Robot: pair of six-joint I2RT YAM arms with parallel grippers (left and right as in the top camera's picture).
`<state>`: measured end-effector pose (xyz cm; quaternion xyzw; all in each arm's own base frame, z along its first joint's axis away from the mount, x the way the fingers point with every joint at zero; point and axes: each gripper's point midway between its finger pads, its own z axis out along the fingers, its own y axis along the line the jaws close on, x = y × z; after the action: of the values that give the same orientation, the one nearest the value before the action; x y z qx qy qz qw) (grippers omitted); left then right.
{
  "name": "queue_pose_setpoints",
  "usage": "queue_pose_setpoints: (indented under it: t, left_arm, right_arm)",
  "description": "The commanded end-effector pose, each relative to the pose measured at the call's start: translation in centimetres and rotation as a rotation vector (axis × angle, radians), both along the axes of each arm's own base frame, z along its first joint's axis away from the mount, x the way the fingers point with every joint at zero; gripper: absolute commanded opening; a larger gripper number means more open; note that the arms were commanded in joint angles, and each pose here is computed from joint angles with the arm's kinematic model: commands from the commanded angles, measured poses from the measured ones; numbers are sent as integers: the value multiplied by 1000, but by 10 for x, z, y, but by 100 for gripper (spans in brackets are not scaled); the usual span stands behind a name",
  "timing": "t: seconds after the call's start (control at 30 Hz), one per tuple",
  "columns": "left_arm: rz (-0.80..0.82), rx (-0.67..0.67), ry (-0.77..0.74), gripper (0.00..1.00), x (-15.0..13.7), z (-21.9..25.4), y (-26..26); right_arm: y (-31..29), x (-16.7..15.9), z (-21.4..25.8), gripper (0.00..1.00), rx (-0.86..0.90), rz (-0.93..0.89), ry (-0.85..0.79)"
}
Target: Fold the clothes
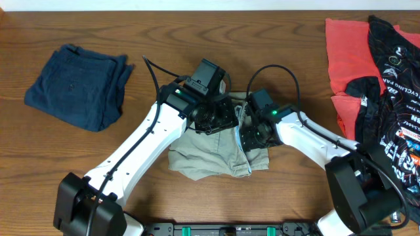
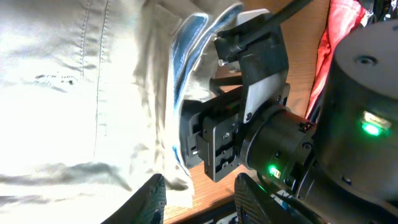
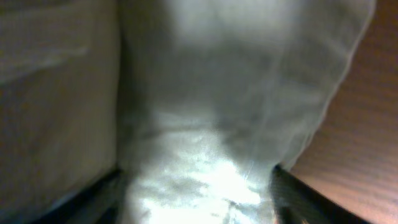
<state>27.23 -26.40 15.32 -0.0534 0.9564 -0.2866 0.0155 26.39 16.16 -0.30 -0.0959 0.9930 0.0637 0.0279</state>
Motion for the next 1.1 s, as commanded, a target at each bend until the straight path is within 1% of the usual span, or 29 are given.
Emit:
queue_pose_setpoints:
  t: [0.0, 0.17, 0.27, 0.3, 0.37, 0.47, 0.5, 0.53, 0.6, 0.63, 0.67, 0.7, 0.73, 0.9, 1.03, 1.07]
  left_arm:
    - [7, -29, -24, 39, 9, 11, 4]
    - [2, -20, -85, 39, 25, 15, 27]
    - [-3, -6, -121, 39, 37, 15, 45]
    - [-5, 11, -141, 39, 42, 14, 54]
    - [22, 83, -172, 40, 53, 8, 75]
    - [86, 200, -206, 52, 68, 1, 107]
    - [97, 228, -213, 53, 71, -1, 114]
    - [100, 244, -219, 54, 73, -2, 118]
    - [92, 256, -223, 57, 74, -4, 122]
    - [91, 258, -218, 57, 75, -6, 122]
    - [87, 261, -212, 57, 75, -9, 122]
    - [87, 262, -207, 57, 75, -10, 122]
    - [86, 265, -199, 57, 74, -12, 123]
    - [78, 281, -157, 57, 69, -22, 124]
    - [79, 284, -155, 57, 69, -22, 125]
    - [79, 285, -155, 57, 69, -22, 125]
  right_arm:
    - [-39, -29, -27, 79, -131, -70, 159]
    - [-71, -5, 4, 82, -215, -152, 144]
    - [-82, 12, 35, 83, -203, -205, 102]
    - [-81, 17, 45, 83, -178, -212, 88]
    - [-66, 25, 67, 81, -67, -163, 50]
    - [-37, 26, 91, 79, 101, -42, 1]
    - [-31, 25, 96, 78, 132, -22, -4]
    - [-27, 24, 97, 76, 144, -10, -4]
    - [-23, 22, 95, 69, 145, 6, -4]
    - [-20, 23, 91, 64, 148, 14, -9]
    - [-16, 23, 86, 57, 155, 23, -16]
    - [-13, 24, 81, 54, 161, 31, -20]
    - [-9, 24, 74, 52, 172, 39, -17]
    - [7, 21, 42, 52, 232, 57, 23]
    - [12, 27, 26, 53, 247, 60, 26]
    - [14, 31, 25, 49, 257, 62, 14]
